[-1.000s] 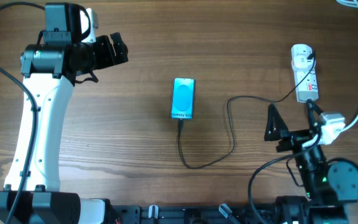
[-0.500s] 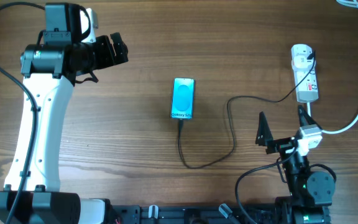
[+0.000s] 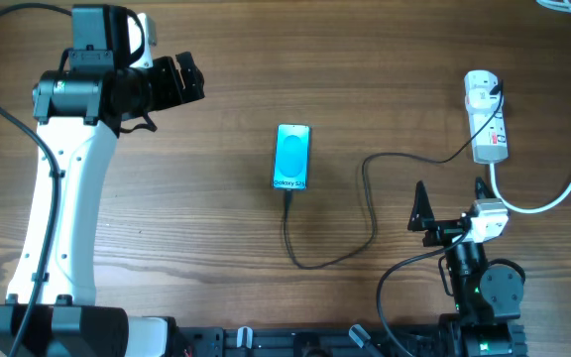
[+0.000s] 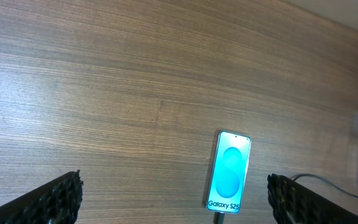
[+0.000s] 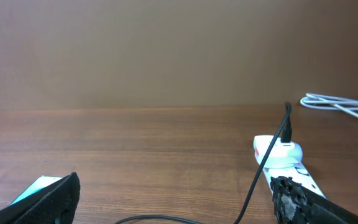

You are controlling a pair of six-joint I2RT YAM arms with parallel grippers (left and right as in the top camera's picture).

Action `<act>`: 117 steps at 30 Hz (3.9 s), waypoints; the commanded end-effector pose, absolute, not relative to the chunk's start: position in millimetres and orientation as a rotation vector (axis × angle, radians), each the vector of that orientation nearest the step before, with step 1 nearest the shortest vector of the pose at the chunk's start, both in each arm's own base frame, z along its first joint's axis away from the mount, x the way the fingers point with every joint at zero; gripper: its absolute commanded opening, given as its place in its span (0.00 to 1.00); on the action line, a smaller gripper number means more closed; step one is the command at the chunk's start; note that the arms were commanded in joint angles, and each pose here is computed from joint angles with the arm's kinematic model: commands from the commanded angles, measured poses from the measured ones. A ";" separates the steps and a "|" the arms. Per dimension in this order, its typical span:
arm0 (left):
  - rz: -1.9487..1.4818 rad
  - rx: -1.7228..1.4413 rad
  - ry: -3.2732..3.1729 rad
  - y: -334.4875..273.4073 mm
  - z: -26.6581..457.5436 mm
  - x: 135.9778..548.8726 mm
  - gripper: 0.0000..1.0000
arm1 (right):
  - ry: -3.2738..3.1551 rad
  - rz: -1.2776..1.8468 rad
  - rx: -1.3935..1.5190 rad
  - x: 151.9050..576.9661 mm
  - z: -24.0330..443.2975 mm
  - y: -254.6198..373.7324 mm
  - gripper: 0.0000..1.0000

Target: Plug charger to phone and switch on socket

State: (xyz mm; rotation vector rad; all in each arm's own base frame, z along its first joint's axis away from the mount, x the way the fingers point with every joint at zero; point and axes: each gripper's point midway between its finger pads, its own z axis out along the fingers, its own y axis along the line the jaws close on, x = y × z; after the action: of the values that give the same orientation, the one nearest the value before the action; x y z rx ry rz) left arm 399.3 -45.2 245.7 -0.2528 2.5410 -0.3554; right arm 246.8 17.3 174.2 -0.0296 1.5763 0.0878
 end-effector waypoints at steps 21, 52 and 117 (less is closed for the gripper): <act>-0.344 -0.259 2.540 -43.5 245.1 400.0 1.00 | 1.563 0.034 -0.063 246.3 176.6 15.3 1.00; -0.294 -0.258 2.530 -34.7 252.6 331.7 1.00 | 1.564 0.034 -0.063 246.4 176.3 15.3 1.00; -0.041 -0.076 1.644 4.3 156.5 246.0 1.00 | 1.564 0.033 -0.063 246.4 176.3 15.3 1.00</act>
State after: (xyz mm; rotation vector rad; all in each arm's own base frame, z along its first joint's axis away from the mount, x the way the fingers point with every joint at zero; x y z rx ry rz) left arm 246.3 5.0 157.5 -0.1196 1.6422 -0.0683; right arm 246.7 16.7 173.8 -0.0783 1.5756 0.0346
